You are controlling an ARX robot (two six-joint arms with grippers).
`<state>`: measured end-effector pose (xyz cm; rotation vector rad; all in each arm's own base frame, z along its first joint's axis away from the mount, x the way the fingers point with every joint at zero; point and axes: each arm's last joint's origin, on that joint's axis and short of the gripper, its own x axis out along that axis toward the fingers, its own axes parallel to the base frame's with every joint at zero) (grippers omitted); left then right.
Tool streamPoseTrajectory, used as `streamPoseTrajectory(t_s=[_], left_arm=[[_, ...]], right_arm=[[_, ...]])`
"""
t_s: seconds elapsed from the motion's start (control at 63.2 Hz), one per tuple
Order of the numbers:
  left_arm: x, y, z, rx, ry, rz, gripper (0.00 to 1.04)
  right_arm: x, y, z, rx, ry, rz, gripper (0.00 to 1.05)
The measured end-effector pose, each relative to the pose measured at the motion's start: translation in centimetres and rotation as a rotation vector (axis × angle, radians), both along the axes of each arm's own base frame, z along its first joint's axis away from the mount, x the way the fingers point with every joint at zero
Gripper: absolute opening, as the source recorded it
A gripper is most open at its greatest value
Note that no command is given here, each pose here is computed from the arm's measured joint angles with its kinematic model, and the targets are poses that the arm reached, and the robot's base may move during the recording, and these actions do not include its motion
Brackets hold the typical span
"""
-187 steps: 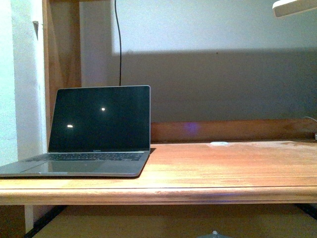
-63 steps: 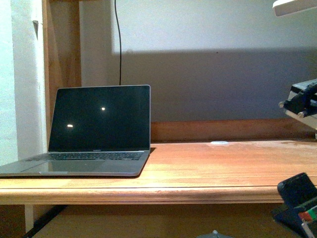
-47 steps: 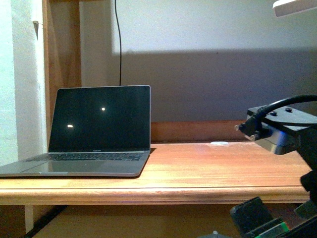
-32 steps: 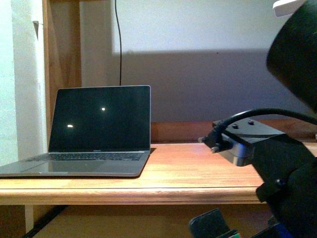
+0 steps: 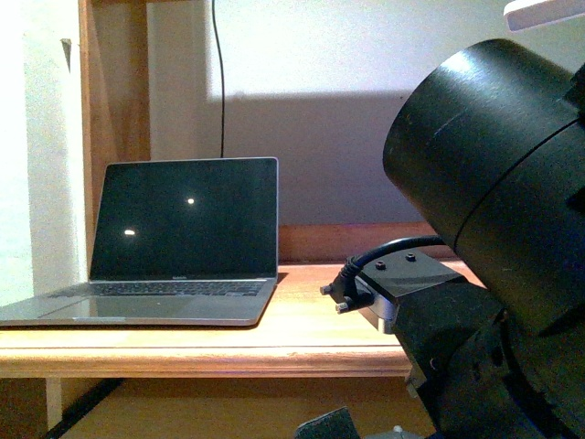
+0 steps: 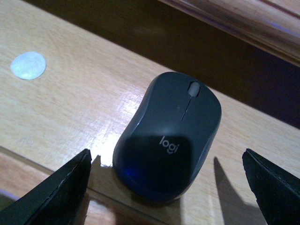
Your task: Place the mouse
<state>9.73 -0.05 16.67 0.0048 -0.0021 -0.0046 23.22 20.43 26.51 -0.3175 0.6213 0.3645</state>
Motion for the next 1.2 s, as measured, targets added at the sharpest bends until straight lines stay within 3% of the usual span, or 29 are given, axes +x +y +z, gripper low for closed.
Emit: streamPoseTrajectory(t_s=[1.092,1.203], left_arm=[[0.0,0.0,0.0,0.000,0.000,0.000,0.97],[0.0,0.0,0.0,0.000,0.000,0.000,0.97]], right_arm=[[2.0,1.0,-2.1,-0.003,0.042,-0.132,0.97],[2.1,1.0,-2.1,0.000,0.043,-0.135,0.83]])
